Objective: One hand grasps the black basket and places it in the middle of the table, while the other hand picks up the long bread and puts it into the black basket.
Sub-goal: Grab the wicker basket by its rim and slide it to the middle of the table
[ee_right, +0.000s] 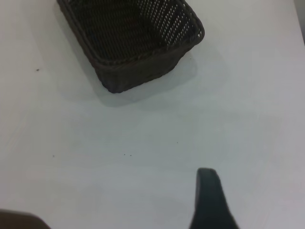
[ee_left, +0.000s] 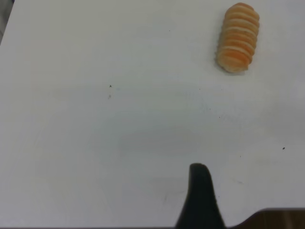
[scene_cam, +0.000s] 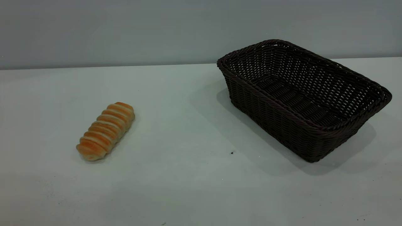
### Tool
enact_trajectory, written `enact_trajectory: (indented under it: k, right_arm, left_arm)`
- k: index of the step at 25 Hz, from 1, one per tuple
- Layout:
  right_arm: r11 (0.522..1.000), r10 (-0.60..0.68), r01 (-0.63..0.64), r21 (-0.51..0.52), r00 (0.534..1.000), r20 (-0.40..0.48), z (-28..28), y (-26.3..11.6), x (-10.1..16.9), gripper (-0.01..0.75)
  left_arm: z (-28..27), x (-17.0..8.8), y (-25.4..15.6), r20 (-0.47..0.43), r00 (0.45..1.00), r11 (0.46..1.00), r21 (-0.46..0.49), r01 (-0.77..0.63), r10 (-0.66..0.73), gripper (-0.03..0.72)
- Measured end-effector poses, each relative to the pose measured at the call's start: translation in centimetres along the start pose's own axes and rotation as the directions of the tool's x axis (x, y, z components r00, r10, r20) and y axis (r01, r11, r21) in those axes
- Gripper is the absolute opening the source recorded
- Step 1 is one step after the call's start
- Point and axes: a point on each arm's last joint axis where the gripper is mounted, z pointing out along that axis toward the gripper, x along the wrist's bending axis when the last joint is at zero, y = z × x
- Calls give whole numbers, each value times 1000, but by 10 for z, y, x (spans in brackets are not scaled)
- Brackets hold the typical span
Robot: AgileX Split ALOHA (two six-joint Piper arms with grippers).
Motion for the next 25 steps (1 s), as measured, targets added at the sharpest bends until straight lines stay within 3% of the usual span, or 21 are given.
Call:
enact_trajectory:
  k: [13,19,25]
  right_arm:
    - [1000,8,-8,17,1000,-12,-1,8,0,496]
    - [989,88,-82,127,995,-43,26,57,-4,509]
    - [967,126,-105,233,989,-77,88,106,-8,511]
  left_arm:
    - [-2,0,7,3,1000,1000,16,-2,2,591]
    - [7,-1,68,4,1000,995,95,-18,18,591]
    - [44,-3,140,21,996,987,136,-86,84,591]
